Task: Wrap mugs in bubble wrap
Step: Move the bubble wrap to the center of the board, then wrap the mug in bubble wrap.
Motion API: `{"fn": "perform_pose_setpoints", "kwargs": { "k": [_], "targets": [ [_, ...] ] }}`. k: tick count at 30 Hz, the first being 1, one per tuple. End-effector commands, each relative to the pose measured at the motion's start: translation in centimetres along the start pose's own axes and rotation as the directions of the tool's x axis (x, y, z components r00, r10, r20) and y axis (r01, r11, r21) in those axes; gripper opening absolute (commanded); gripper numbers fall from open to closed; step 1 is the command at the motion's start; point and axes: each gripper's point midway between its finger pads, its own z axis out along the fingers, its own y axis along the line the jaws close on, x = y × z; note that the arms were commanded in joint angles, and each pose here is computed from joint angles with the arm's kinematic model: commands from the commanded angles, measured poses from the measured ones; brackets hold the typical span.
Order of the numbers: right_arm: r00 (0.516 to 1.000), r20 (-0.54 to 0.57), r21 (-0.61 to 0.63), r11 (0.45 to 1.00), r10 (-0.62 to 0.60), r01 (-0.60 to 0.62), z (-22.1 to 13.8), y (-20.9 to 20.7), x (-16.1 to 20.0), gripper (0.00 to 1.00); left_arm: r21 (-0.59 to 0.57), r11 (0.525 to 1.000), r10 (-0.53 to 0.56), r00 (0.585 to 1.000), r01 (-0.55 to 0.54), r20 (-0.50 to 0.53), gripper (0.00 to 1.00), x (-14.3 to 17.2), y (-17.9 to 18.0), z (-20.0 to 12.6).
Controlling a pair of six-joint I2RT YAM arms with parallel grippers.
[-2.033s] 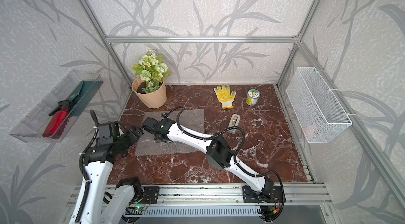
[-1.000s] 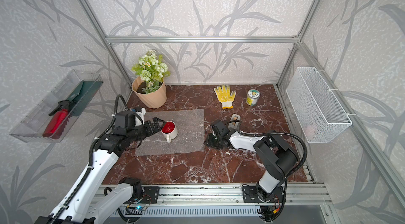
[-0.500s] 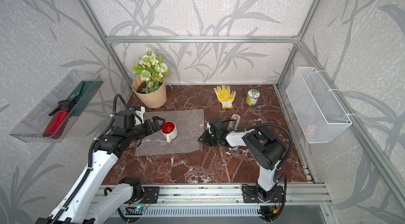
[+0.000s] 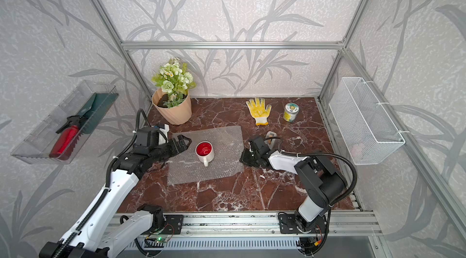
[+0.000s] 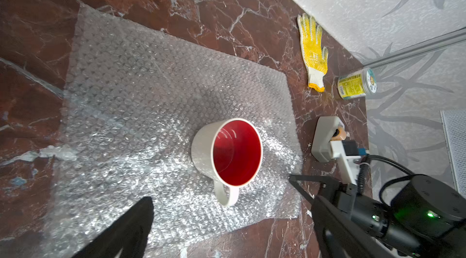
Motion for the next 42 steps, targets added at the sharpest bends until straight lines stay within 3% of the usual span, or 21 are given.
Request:
{"fn": "perform_pose_setpoints", "kwargs": {
  "k": [1,7,10,12,14,20,23,27,30,34,42],
  "targets": [
    [0.999,-0.052,0.143,0.99,-0.008,0.016,-1.6,-4.2,2.1,0.0,-0.012,1.0,0.014,1.0,-0.014,-0.021,0.99,0.9,-0.2,0.7],
    [0.994,-0.109,0.213,0.976,-0.016,0.039,-4.6,-7.2,4.3,0.0,-0.004,1.0,-0.001,0.999,0.001,-0.054,0.99,3.2,-0.2,2.3],
    [0.989,-0.132,0.217,0.972,-0.065,0.093,-5.9,-7.0,4.8,0.19,-0.01,1.0,-0.011,0.998,0.01,-0.058,0.99,4.0,0.1,2.8],
    [0.988,-0.104,0.218,0.966,-0.115,0.135,-7.1,-6.2,3.9,0.36,-0.014,1.0,-0.012,0.999,0.011,-0.047,0.99,4.0,0.3,3.0],
    [0.981,-0.049,0.219,0.956,-0.19,0.196,-8.4,-4.5,2.1,0.46,-0.033,0.999,-0.004,1.0,0.003,-0.03,0.99,3.6,0.6,3.2],
    [0.936,0.033,0.284,0.902,-0.349,0.326,-9.5,-0.1,-4.6,0.47,-0.088,0.996,0.021,0.998,-0.016,0.051,0.99,1.1,0.8,4.1],
    [0.93,-0.001,0.336,0.876,-0.368,0.346,-8.2,0.7,-8.1,0.44,-0.104,0.995,0.005,0.998,0.002,0.063,0.99,0.1,0.8,4.6],
    [0.927,-0.104,0.407,0.835,-0.361,0.371,-6.1,-0.2,-12.1,0.43,0.007,1.0,0.023,0.997,-0.024,0.068,0.99,0.0,-1.0,5.5],
    [0.92,-0.181,0.445,0.805,-0.348,0.392,-5.0,-1.8,-13.8,0.42,0.022,0.998,0.06,0.998,-0.06,0.007,0.99,0.8,-1.4,6.0],
    [0.916,-0.234,0.389,0.832,-0.327,0.396,-3.6,-3.2,-14.9,0.41,0.071,0.992,0.112,0.991,-0.107,-0.071,0.99,1.9,-2.2,6.7],
    [0.897,-0.298,0.359,0.833,-0.326,0.422,-1.8,-4.6,-16.4,0.46,0.165,0.963,0.236,0.964,-0.215,-0.122,0.99,3.4,-5.9,7.7]
  ]
}}
